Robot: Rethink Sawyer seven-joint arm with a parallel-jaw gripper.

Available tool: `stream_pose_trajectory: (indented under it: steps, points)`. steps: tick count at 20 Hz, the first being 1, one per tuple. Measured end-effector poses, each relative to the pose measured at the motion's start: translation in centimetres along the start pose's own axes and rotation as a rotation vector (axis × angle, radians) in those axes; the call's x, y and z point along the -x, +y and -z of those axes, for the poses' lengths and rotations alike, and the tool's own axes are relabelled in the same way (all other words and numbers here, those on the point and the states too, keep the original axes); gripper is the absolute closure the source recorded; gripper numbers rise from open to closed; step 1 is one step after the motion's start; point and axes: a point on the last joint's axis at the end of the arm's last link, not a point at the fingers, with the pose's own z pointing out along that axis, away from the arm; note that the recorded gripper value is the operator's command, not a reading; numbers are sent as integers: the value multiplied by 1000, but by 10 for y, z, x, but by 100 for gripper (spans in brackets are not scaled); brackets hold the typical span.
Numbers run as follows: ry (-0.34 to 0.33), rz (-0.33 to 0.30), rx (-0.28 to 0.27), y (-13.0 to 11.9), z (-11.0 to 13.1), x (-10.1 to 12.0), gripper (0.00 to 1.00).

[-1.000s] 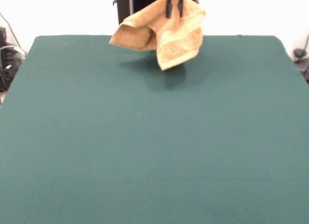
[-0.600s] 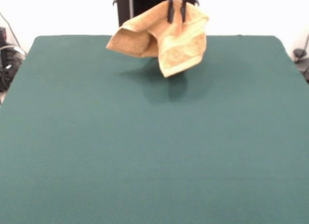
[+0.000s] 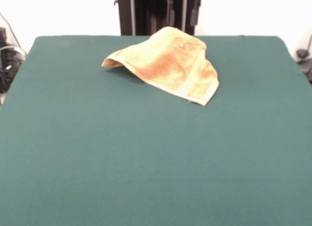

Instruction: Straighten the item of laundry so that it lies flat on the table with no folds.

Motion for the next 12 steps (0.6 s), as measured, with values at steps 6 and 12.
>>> stream_pose_trajectory:
  steps: [6, 12]
  points:
    - [-27, -8, -8, -4, 1, 14, 0]
    - [-47, -11, -13, -6, 1, 25, 0]
